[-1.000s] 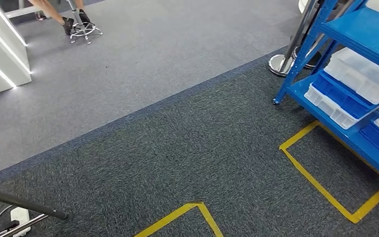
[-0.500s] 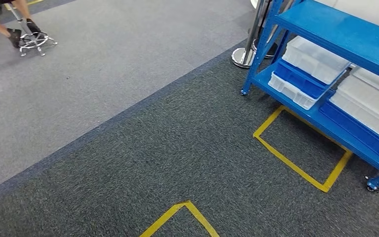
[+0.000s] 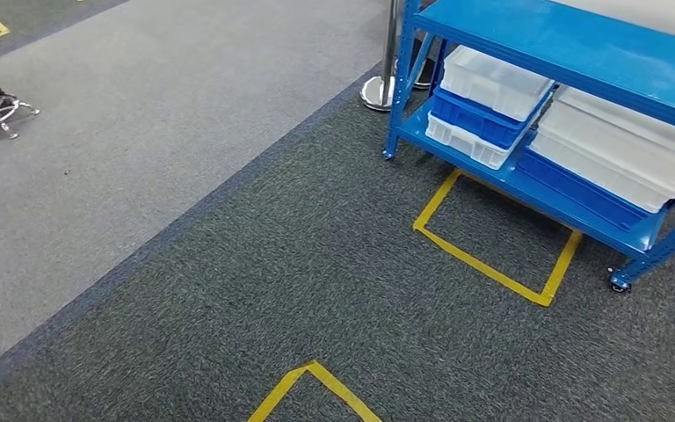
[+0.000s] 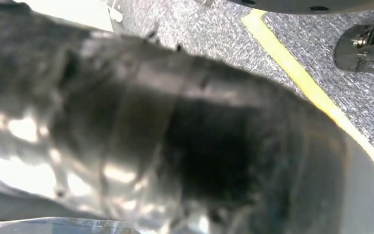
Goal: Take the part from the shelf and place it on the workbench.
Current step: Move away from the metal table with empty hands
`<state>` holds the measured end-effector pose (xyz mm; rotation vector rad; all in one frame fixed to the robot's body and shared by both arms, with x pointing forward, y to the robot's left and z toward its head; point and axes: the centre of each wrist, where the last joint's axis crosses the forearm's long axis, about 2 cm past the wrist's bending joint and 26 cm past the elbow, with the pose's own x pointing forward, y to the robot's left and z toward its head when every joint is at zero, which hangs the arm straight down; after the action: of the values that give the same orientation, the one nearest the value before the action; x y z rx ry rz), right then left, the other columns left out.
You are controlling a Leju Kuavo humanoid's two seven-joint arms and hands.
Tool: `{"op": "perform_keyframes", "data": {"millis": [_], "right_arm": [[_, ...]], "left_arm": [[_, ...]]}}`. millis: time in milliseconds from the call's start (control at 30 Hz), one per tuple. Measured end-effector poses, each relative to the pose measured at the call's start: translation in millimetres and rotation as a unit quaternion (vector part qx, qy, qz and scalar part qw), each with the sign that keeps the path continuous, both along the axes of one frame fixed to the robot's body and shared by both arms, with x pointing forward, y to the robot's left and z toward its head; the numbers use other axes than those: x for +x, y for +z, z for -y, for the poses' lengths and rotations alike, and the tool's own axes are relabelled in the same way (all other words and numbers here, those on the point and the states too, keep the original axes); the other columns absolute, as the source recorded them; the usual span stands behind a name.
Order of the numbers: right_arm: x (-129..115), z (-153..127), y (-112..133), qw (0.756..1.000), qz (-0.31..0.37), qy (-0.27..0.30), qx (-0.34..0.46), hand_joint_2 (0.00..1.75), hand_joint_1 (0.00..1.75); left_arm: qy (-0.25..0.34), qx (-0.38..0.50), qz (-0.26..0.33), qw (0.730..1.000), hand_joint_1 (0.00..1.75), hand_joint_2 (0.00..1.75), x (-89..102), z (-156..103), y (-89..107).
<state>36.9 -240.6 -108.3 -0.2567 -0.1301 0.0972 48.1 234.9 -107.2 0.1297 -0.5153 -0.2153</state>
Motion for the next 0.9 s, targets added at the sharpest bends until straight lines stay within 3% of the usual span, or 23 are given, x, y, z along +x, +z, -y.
{"op": "perform_keyframes", "data": {"millis": [900], "right_arm": [[0.8, 0.8, 0.0, 1.000, 0.001, 0.003, 0.002, 0.00, 0.00]], "left_arm": [[0.001, -0.007, 0.007, 1.000, 0.00, 0.00, 4.2, 0.3, 0.5]]}}
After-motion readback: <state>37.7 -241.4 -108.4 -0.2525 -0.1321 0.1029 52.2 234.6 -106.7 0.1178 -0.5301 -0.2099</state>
